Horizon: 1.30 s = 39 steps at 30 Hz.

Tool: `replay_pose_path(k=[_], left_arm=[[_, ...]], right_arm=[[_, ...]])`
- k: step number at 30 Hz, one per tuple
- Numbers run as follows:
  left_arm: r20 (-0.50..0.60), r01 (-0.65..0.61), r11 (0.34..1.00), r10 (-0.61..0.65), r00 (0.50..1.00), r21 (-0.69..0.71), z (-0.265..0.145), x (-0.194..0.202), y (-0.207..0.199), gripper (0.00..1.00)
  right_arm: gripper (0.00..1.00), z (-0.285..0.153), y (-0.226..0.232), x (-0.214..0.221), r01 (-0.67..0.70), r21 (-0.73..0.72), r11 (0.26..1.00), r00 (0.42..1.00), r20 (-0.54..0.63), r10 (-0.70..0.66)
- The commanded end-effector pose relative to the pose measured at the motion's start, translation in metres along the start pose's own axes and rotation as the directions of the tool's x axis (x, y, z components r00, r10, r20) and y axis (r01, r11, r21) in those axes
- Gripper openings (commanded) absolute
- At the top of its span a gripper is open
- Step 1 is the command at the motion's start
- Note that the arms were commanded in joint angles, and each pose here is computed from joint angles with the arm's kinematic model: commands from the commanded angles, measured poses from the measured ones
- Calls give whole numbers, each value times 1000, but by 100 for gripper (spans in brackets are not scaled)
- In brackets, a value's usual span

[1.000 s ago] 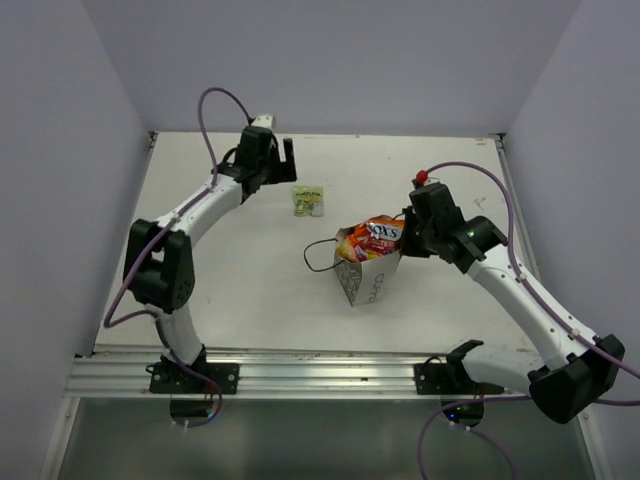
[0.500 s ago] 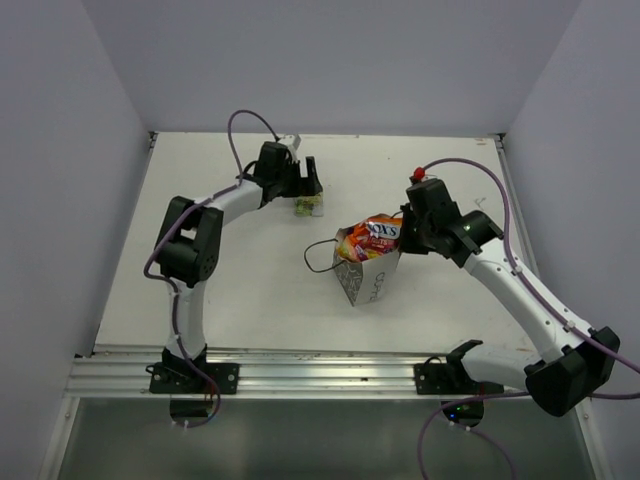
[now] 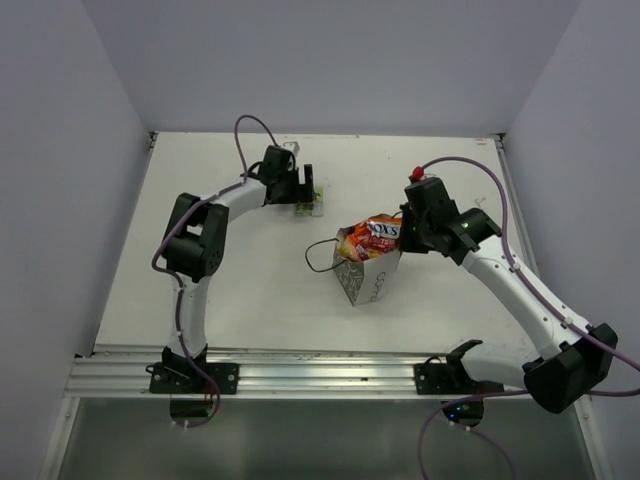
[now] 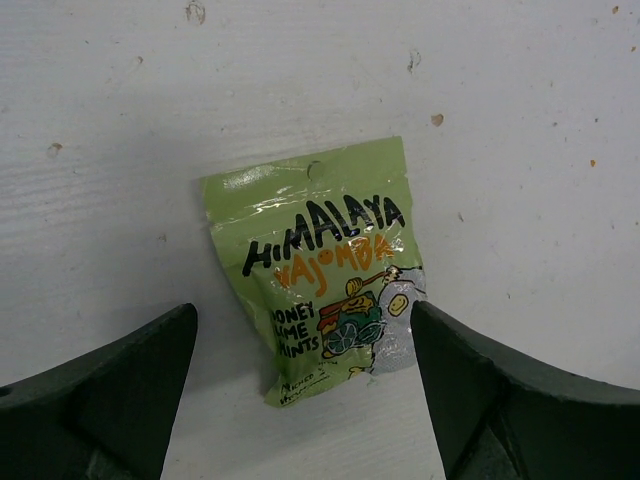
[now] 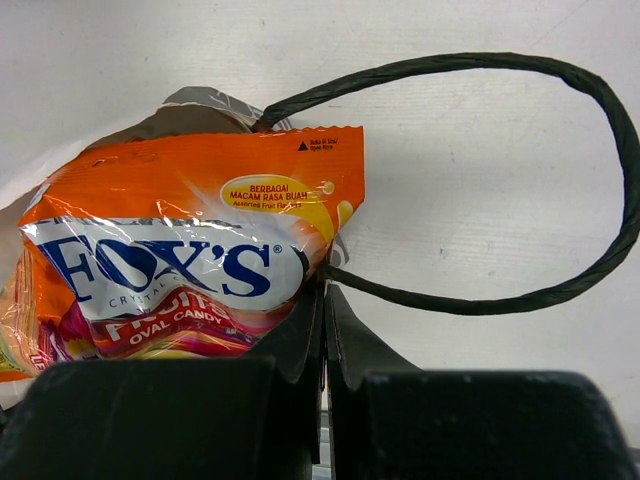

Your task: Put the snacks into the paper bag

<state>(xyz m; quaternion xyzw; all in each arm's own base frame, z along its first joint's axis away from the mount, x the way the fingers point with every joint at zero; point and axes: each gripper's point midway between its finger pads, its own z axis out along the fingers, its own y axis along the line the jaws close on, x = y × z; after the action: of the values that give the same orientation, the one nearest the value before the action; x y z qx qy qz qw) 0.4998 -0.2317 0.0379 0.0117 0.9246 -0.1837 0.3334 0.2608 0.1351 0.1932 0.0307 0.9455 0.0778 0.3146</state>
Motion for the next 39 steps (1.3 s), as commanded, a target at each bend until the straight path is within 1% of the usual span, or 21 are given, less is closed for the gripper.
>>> replay_pose_path(k=[1, 4, 5, 7, 8, 10, 12, 13, 14, 16, 18, 20, 22, 24, 28, 29, 31, 32, 34, 35, 39], left_arm=[[-3, -20, 1000, 20, 1000, -6, -5, -2, -3, 90], [-32, -16, 1000, 16, 999, 7, 2, 10, -2, 76], [-46, -13, 1000, 13, 999, 11, 5, 14, -2, 66], [-53, -12, 1000, 12, 999, 16, 7, 17, -2, 55], [-66, -13, 1000, 14, 998, 21, 10, 21, -2, 47], [-75, -12, 1000, 13, 997, 22, 11, 24, -1, 40], [-86, -9, 1000, 11, 996, 22, 14, 27, 0, 37], [-94, -11, 1000, 13, 996, 21, 15, 29, 0, 34], [-102, -16, 1000, 18, 995, 18, 17, 32, 2, 30], [-116, -20, 1000, 22, 993, 13, 18, 35, 4, 26], [-131, -29, 999, 30, 991, 17, 20, 40, 5, 16], [-139, -35, 999, 37, 990, 17, 17, 42, 5, 0], [-124, -40, 999, 42, 991, 21, 12, 38, 4, 0], [-83, -50, 998, 52, 995, 26, -4, 25, -2, 0], [32, -72, 996, 71, 997, 45, -41, -10, -17, 0], [72, -77, 995, 72, 995, 63, -59, -24, -26, 0], [114, -84, 993, 74, 991, 83, -78, -34, -34, 0], [163, -94, 990, 76, 984, 103, -99, -48, -44, 0], [195, -114, 986, 88, 977, 122, -120, -53, -55, 0], [244, -131, 982, 95, 965, 138, -143, -65, -65, 0], [308, -206, 958, 139, 941, 199, -192, -71, -103, 0]], right_arm=[[0, -1, 2, -8, 6, -1, 1000, 1000, 12, -6], [0, -1, 2, -9, 4, -2, 1000, 1000, 15, -4], [0, -1, 2, -9, 4, -2, 1000, 1000, 15, -4], [0, -2, 1, -9, 4, -2, 1000, 1000, 18, -4], [0, -2, 1, -8, 5, -1, 1000, 1000, 17, -5], [0, -3, 1, -9, 3, -4, 1000, 1000, 21, -3], [0, -3, 1, -9, 4, -4, 1000, 1000, 22, -4], [0, -3, 1, -9, 5, -5, 1000, 1000, 20, -5], [0, -3, 2, -9, 6, -6, 1000, 1000, 20, -6], [0, -4, 1, -9, 4, -7, 1000, 1000, 21, -4], [0, -3, 2, -8, 3, -10, 1000, 1000, 19, -3], [0, -4, 2, -8, 3, -10, 1000, 1000, 21, -2], [0, -3, 2, -8, 3, -10, 1000, 1000, 19, -3], [0, -4, 2, -7, 3, -11, 1000, 1000, 19, -3], [0, -3, 2, -8, 4, -13, 1000, 1000, 19, -4], [0, -2, 3, -8, 6, -16, 1000, 1000, 19, -5], [0, -2, 4, -8, 7, -19, 1000, 1000, 18, -7], [0, -1, 4, -8, 7, -20, 1000, 1000, 16, -7], [0, -1, 4, -7, 9, -22, 1000, 1000, 13, -9], [0, -2, 4, -7, 9, -22, 1000, 1000, 16, -8], [0, -1, 5, -5, 12, -29, 1000, 1000, 10, -12]])
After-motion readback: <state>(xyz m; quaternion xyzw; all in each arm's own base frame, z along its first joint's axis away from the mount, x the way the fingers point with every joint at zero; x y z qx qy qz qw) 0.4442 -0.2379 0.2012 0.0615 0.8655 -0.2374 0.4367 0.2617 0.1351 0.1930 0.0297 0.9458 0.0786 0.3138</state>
